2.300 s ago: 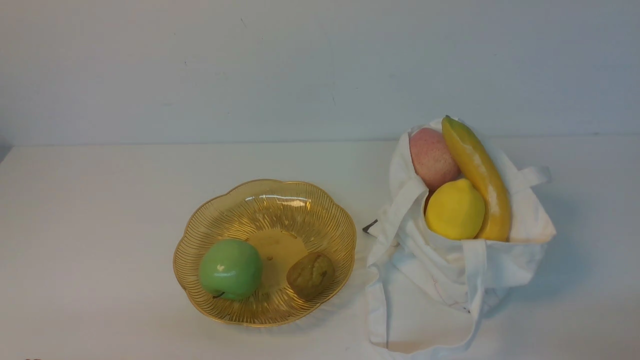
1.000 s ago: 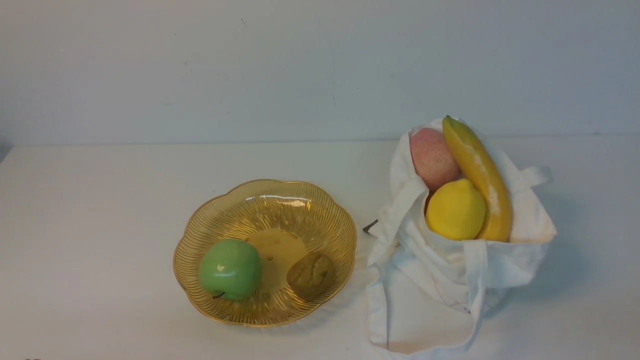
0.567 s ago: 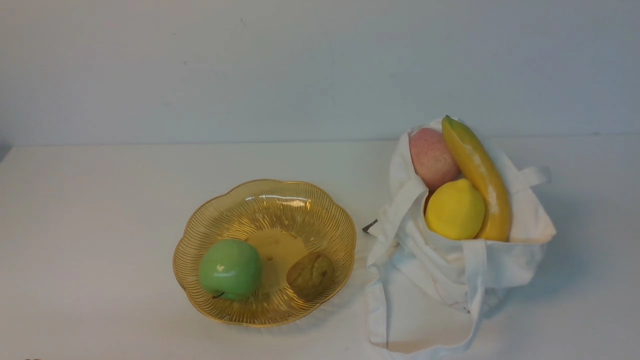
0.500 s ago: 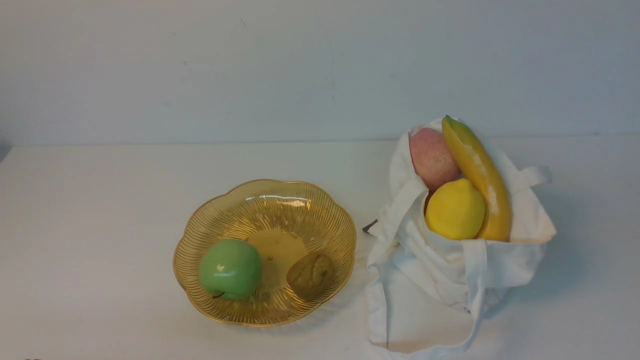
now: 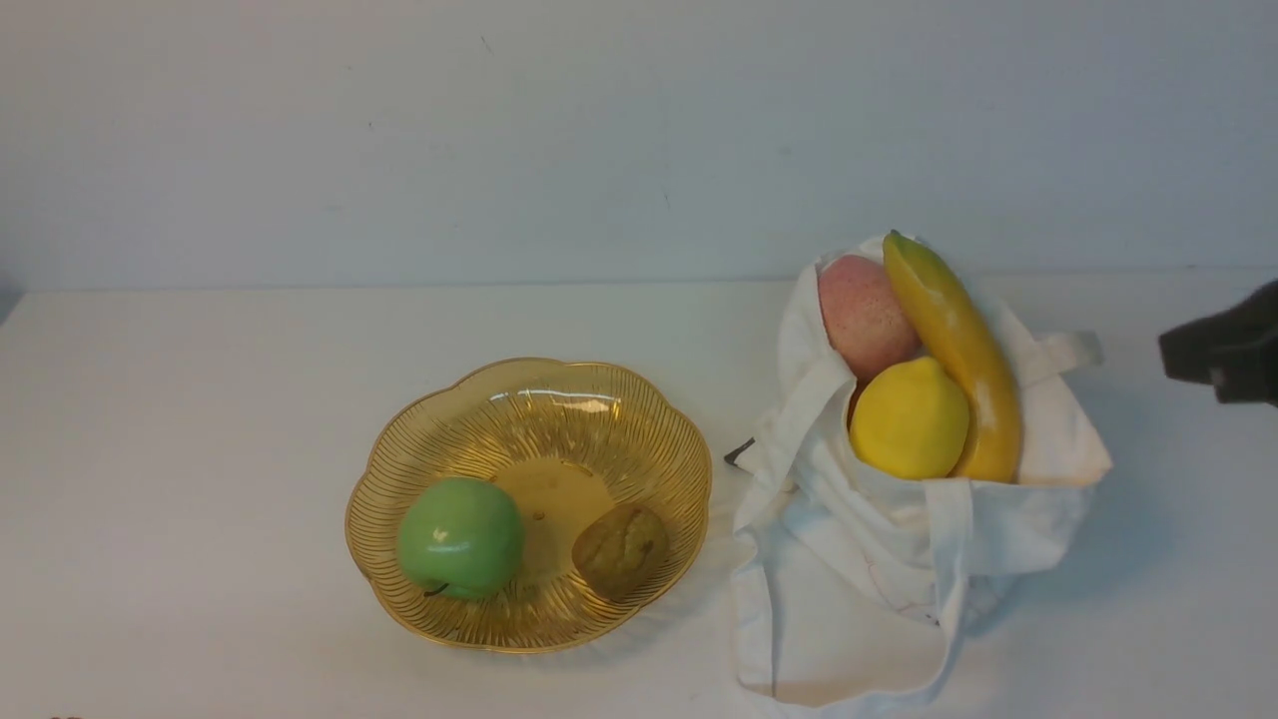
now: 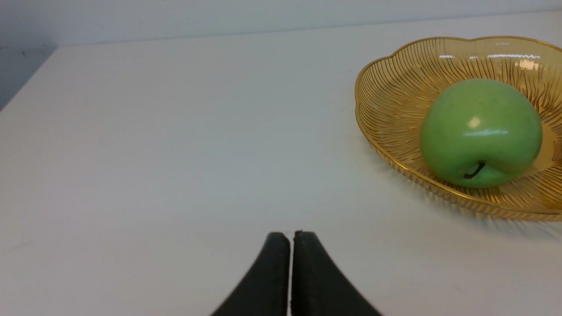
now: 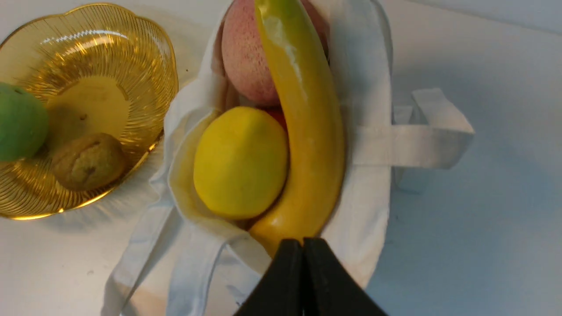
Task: Take the fruit out of the cloth bag on the white table and place them on a plate.
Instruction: 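Reach into the bag and grasp the banana with the right gripper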
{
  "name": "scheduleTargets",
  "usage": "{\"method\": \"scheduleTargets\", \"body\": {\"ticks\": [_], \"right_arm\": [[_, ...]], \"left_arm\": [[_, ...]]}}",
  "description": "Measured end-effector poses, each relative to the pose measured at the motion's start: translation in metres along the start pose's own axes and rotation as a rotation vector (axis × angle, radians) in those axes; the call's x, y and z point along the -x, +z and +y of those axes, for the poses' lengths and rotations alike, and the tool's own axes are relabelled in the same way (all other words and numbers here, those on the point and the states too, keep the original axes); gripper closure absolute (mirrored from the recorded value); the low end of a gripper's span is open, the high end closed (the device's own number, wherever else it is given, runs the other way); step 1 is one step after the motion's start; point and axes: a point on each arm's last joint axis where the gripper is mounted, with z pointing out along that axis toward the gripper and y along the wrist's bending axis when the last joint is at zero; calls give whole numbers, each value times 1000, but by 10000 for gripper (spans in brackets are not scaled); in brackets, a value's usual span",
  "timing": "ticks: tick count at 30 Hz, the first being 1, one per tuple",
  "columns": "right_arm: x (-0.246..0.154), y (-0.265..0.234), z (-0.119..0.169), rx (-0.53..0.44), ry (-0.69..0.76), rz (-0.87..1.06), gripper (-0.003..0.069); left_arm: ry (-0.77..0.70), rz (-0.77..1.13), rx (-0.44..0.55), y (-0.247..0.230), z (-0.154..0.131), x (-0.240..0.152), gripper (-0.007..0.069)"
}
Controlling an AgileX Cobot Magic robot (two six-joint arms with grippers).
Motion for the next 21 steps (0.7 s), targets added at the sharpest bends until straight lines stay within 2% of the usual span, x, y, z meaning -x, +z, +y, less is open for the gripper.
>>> {"method": "scheduleTargets", "body": {"ticks": [8, 12, 13, 14, 15, 20, 21], "right_arm": [[33, 55, 10, 28, -107, 87, 655], [51, 91, 22, -12, -145, 105, 584], [53, 96, 23, -21, -161, 109, 560], [58, 105, 27, -32, -201, 116, 501], [58, 106, 28, -33, -207, 116, 501], [70, 133, 32, -85, -267, 116, 233], [70, 133, 32, -84, -267, 116, 233]], "left_arm": [[0, 0, 0, 0, 0, 0, 633], [0, 0, 0, 0, 0, 0, 633], [0, 0, 0, 0, 0, 0, 633], [0, 0, 0, 0, 0, 0, 633], [0, 0, 0, 0, 0, 0, 633], [0, 0, 0, 0, 0, 0, 633], [0, 0, 0, 0, 0, 0, 633]]}}
